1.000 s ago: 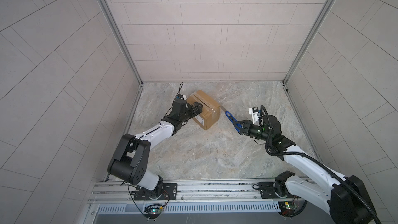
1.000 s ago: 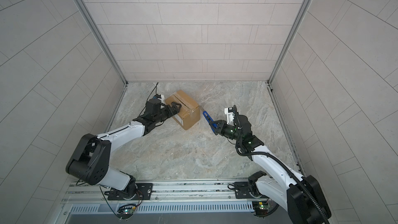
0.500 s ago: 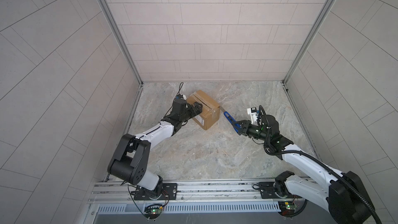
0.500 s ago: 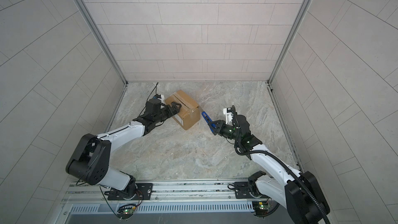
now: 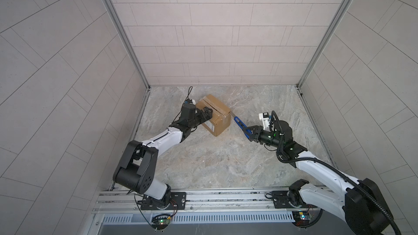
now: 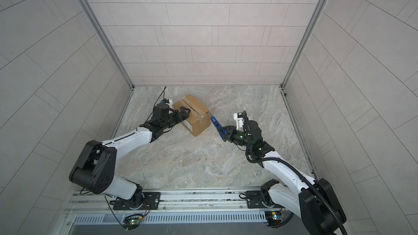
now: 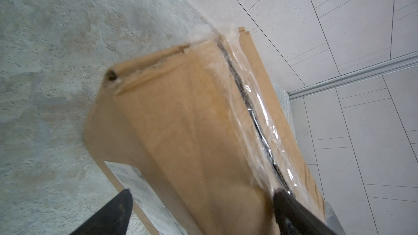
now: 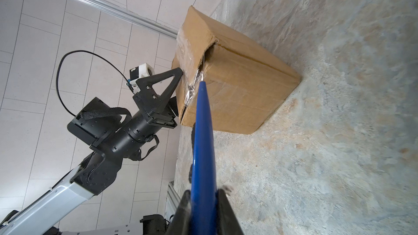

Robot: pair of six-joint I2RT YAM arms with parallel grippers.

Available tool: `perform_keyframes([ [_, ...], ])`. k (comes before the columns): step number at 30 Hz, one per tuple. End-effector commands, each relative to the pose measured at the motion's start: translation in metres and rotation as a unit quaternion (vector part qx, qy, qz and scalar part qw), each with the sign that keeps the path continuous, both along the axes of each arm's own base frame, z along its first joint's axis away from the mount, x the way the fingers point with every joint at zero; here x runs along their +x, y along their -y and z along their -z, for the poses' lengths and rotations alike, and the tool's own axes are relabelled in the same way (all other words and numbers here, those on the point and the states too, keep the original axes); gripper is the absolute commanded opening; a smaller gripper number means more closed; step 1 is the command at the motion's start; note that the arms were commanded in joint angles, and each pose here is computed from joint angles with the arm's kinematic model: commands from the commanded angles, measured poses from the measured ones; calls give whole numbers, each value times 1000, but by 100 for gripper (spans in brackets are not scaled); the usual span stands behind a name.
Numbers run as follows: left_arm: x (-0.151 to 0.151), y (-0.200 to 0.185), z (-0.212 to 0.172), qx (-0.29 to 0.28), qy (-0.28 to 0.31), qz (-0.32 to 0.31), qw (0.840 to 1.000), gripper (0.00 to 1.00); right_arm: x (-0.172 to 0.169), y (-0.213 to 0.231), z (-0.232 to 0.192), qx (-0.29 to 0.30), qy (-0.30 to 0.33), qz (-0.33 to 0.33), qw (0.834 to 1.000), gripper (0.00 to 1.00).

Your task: Unpack the express box

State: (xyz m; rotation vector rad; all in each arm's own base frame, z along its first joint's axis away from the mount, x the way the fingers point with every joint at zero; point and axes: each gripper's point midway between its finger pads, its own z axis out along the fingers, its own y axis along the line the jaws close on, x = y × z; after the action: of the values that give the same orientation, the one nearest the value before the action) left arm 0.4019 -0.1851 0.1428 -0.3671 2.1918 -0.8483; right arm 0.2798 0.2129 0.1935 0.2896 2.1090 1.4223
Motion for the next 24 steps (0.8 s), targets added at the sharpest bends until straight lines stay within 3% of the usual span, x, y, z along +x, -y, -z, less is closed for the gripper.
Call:
perform_keyframes([
  [1,-5,-3,7,4,-10,1,1000,100,1,-9,-17,25,18,-11,999,0],
  [17,-5,-3,7,3,-9,1,1000,100,0,-20,-39,69,21,-25,997,0],
  [24,-5,-3,7,2,-9,1,1000,99,-1,-27,-27,62,2,-34,997,0],
])
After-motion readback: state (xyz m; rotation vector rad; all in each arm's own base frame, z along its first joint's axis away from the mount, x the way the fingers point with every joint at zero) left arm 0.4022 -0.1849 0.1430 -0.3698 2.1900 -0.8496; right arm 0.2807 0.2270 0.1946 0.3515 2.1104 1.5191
